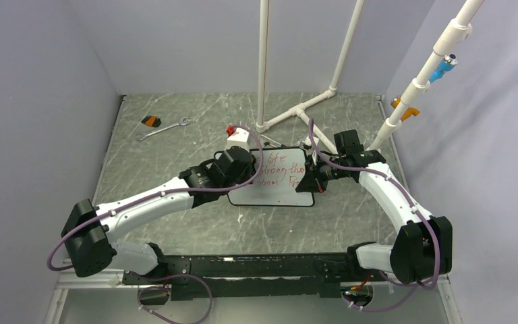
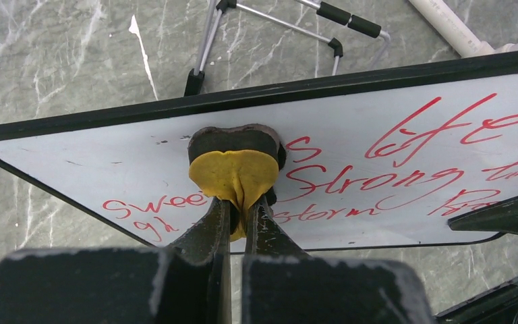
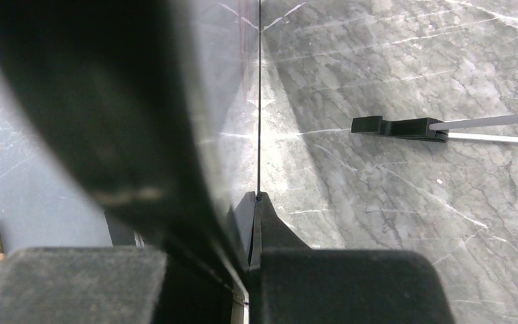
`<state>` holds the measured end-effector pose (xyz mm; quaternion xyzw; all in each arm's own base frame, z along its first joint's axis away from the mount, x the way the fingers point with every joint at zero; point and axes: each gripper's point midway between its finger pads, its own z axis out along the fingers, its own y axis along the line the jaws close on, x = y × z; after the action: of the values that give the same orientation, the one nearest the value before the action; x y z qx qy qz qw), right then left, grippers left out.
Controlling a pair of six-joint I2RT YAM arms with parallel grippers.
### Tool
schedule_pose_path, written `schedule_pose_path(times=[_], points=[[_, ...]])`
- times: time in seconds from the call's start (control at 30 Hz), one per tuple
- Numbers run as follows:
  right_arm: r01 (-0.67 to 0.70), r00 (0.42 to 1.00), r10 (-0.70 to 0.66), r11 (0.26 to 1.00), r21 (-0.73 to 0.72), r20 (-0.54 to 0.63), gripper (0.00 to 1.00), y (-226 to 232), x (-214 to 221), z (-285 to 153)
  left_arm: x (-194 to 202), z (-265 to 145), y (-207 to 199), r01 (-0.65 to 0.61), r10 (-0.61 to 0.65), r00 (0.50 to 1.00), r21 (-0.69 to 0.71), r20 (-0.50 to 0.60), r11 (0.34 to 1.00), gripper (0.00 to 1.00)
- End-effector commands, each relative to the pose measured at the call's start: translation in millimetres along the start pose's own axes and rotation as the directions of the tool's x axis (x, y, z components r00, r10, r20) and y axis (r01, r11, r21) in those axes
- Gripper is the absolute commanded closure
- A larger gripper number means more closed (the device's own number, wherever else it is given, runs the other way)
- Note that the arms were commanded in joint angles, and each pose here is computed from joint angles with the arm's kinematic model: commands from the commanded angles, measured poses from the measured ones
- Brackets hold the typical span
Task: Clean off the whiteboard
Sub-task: Erase the whiteboard at the center of the board.
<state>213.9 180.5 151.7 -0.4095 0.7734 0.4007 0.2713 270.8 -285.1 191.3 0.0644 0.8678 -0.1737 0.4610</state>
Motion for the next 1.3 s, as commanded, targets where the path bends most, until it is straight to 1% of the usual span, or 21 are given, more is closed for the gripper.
schedule_pose_path(times=[0.0,0.13,0.2,0.27,0.33,0.43,0.57,0.67,0.77,0.9,1.03,1.13,1.2,1.27], points=[[0.066,0.998,-0.066,0.998,-0.013,0.008,1.0,4.7,-2.2,-1.7,-27.5,-0.4,-7.6,0.045,-0.044,0.995,-0.004,0.092,0.999,1.0],[0.068,0.998,-0.068,0.998,-0.012,0.01,1.0,5.0,-2.8,-2.1,-26.8,-0.9,17.9,0.056,-0.048,0.993,-0.069,0.104,0.996,1.0],[0.067,0.998,-0.067,0.998,-0.013,0.009,1.0,5.1,-2.5,-1.9,-28.6,-2.5,29.8,0.075,-0.066,0.992,-0.077,0.111,0.994,1.0],[0.066,0.998,-0.066,0.998,-0.012,0.008,1.0,4.8,-2.4,-1.9,-31.4,-5.1,33.0,0.085,-0.076,0.99,-0.067,0.121,0.994,1.0],[0.063,0.998,-0.063,0.998,-0.011,0.006,1.0,4.1,-1.9,-1.7,-32.6,-6.7,25.2,0.082,-0.078,0.991,-0.028,0.111,0.996,1.0],[0.063,0.998,-0.063,0.998,-0.009,0.006,1.0,3.5,-1.9,-1.8,-29.8,-5.9,-0.2,0.069,-0.073,0.994,0.055,0.076,0.996,1.0],[0.066,0.998,-0.066,0.998,-0.004,0.012,1.0,3.9,-2.8,-3.5,-25.0,-3.5,-32.1,0.046,-0.051,0.998,0.107,0.049,0.993,1.0],[0.069,0.998,-0.069,0.998,-0.006,0.014,1.0,4.7,-3.6,-4.0,-24.6,-0.9,-43.6,0.041,-0.047,0.998,0.116,0.048,0.992,1.0],[0.073,0.997,-0.073,0.997,-0.007,0.017,1.0,5.7,-4.5,-4.7,-22.1,2.8,-35.5,0.034,-0.037,0.998,0.068,0.054,0.997,1.0],[0.077,0.997,-0.077,0.997,-0.005,0.019,1.0,6.3,-5.2,-5.3,-23.0,4.4,-1.4,0.039,-0.035,0.996,-0.038,0.081,0.999,1.0],[0.075,0.997,-0.075,0.997,-0.008,0.02,1.0,6.3,-5.5,-5.3,-25.2,-0.3,20.9,0.066,-0.06,0.993,-0.058,0.097,0.996,1.0],[0.073,0.997,-0.073,0.997,-0.015,0.022,1.0,7.1,-5.7,-5.2,-22.7,-0.9,15.8,0.058,-0.056,0.995,-0.022,0.083,0.998,1.0],[0.072,0.997,-0.071,0.997,-0.019,0.022,1.0,7.7,-5.9,-4.8,-17.2,0.5,5.4,0.058,-0.058,0.997,0.01,0.058,0.998,1.0],[0.068,0.997,-0.068,0.997,-0.02,0.021,1.0,7.4,-5.3,-4.4,-16.5,-1.6,-8.7,0.046,-0.049,0.997,0.047,0.059,0.998,1.0]])
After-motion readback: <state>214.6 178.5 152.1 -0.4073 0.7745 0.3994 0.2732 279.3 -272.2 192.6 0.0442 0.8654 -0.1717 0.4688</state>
